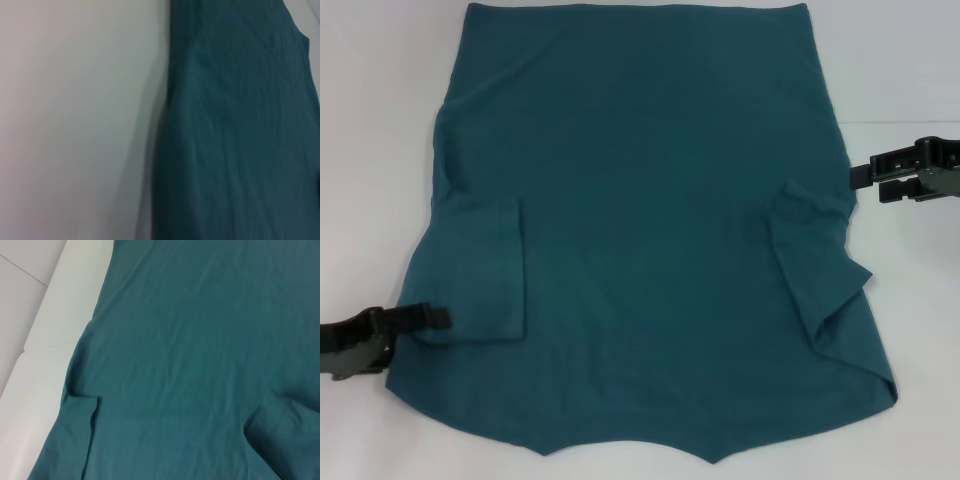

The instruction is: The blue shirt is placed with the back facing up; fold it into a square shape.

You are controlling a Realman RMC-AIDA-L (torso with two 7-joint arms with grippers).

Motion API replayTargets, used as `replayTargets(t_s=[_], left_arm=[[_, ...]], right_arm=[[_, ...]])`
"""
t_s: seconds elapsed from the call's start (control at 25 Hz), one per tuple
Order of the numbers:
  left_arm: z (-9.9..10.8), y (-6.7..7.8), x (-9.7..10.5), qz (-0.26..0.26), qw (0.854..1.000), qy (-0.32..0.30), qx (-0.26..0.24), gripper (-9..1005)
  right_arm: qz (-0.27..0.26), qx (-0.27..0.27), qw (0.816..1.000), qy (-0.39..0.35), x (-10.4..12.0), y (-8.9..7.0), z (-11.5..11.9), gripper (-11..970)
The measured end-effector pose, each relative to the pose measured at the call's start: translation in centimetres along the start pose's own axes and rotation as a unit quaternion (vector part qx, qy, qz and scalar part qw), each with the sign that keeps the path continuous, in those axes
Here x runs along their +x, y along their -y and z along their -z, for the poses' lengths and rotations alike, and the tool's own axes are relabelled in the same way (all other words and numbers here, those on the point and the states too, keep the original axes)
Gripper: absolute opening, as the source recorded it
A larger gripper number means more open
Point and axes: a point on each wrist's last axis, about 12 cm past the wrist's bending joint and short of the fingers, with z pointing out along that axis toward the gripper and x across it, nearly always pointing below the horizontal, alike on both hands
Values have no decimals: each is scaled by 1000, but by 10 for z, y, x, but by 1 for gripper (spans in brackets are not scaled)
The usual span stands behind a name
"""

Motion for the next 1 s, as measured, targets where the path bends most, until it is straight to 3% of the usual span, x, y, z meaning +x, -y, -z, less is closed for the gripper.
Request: replayTargets(t_s=[0.52, 0.76, 1.0], left_arm=[[2, 2, -3, 15, 1000, -4, -4, 882], [2, 2, -3, 8, 1000, -12, -11, 663], [1, 3, -3, 2, 1000, -14, -12, 352]], right_arm=[[-1, -6, 1000, 7, 2, 3, 4, 656], [3, -7, 1000, 3, 3, 3, 5, 656], [8, -11, 1000, -3, 5, 3, 5, 655]])
